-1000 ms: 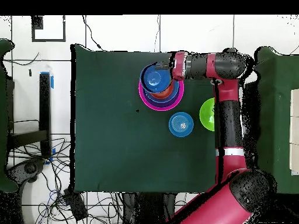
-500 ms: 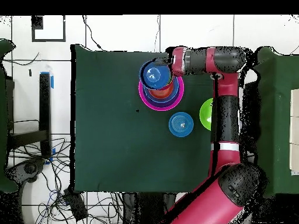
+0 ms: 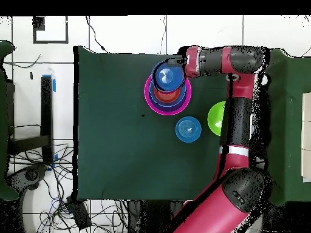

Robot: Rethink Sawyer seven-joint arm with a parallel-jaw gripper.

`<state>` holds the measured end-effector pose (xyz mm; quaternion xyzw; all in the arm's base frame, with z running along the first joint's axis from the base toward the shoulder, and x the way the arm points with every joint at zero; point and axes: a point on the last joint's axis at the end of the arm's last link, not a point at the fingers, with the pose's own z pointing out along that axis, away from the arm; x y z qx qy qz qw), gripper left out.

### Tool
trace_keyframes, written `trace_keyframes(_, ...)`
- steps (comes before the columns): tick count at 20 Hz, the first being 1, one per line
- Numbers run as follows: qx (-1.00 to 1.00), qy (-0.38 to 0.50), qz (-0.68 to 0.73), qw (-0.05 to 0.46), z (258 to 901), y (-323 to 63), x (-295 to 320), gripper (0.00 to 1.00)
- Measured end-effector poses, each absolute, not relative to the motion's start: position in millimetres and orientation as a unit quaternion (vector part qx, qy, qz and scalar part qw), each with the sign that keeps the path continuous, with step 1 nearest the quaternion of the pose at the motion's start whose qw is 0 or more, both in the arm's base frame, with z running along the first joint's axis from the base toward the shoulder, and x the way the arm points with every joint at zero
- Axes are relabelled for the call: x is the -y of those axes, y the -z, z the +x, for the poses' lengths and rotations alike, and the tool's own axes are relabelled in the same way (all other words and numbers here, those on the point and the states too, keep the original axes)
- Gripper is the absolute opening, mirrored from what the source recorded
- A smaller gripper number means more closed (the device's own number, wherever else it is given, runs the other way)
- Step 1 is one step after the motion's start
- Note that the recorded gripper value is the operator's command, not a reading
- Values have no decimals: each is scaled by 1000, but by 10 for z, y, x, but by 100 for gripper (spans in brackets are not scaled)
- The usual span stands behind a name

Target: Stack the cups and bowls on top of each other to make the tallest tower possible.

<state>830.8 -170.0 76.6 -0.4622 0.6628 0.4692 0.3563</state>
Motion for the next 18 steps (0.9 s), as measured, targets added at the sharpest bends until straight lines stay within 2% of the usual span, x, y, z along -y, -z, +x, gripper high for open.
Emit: trace_keyframes(18, -669, -469, -454, 356, 8283, -781, 1996, 0)
